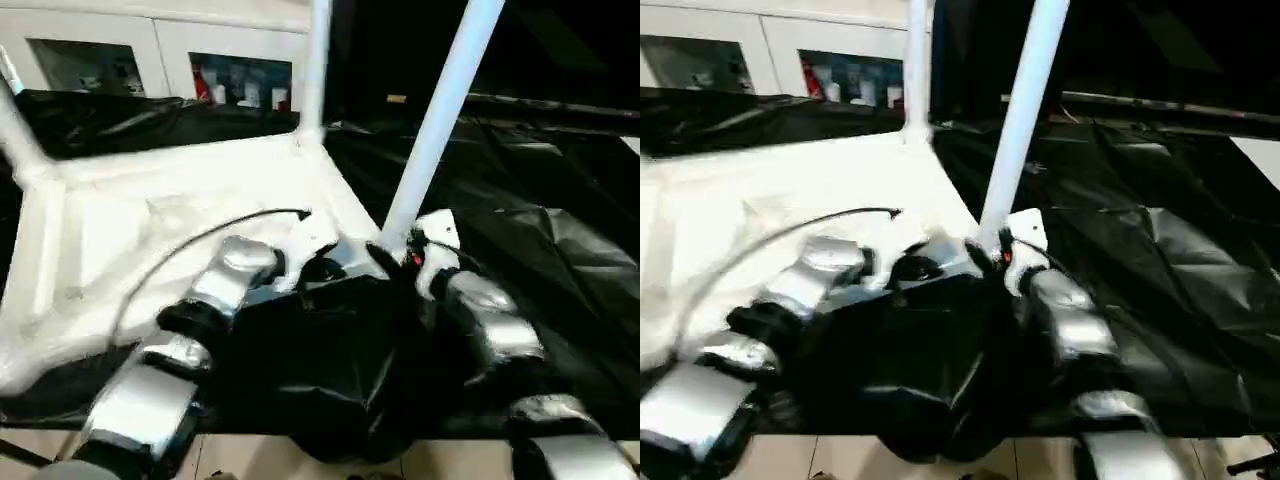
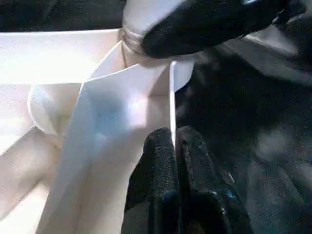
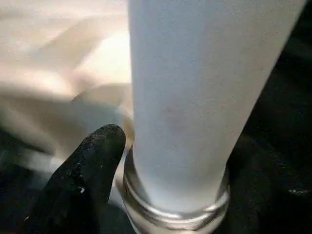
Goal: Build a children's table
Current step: Rotate leg to tighten
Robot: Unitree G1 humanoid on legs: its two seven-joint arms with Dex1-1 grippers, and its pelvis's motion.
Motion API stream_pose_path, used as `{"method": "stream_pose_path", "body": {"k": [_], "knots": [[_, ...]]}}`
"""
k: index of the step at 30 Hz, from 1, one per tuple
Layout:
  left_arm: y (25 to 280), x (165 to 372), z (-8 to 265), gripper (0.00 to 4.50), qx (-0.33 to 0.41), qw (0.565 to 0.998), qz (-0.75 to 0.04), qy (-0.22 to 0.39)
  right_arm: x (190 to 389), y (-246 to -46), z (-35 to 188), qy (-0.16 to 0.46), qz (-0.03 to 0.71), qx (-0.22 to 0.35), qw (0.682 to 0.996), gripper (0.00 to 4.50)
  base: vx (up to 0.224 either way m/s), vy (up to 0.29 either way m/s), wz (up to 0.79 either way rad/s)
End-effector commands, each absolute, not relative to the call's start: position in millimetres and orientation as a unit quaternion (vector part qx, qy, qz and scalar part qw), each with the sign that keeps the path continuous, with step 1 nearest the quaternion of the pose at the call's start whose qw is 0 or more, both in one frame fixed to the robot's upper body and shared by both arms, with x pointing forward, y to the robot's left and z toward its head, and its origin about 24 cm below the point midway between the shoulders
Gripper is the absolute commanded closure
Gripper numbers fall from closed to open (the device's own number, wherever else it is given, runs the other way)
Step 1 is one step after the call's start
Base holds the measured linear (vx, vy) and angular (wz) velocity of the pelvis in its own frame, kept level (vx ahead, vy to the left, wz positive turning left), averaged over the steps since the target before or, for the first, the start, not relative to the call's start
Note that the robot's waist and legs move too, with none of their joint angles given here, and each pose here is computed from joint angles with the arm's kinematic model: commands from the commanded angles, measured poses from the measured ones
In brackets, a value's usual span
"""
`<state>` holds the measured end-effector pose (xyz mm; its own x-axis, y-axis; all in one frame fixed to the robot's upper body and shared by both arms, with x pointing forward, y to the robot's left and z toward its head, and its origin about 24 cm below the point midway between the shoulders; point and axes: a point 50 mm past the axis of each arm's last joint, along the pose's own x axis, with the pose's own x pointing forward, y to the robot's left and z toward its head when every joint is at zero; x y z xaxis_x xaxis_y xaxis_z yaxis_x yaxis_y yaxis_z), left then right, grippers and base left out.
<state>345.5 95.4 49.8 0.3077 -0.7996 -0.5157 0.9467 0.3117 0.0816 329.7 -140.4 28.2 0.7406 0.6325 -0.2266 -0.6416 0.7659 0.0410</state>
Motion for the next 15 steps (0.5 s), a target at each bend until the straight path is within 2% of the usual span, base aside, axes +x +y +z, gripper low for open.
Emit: {"method": "stream_pose_path", "body": {"k": [1, 3, 8, 15], "knots": [[85.0, 332.3, 35.4, 4.5, 0.169, 0.758, -0.596, 0.205, 323.9, -120.1, 30.8, 0.109, 0.418, -0.026, 0.902, 1.05, 0.0, 0.0, 0.0], [97.3, 327.5, 35.8, 4.5, 0.164, 0.732, -0.625, 0.216, 314.3, -133.7, 34.5, 0.111, 0.478, -0.04, 0.871, 1.05, 0.0, 0.0, 0.0], [118.9, 319.6, 33.7, 4.5, 0.161, 0.694, -0.653, 0.257, 304.2, -153.7, 40.1, 0.122, 0.533, -0.054, 0.835, 1.05, 0.0, 0.0, 0.0], [130.2, 318.2, 34.3, 4.5, 0.159, 0.695, -0.651, 0.261, 302.7, -163.4, 44.1, 0.129, 0.546, -0.055, 0.826, 1.05, 0.0, 0.0, 0.0]]}}
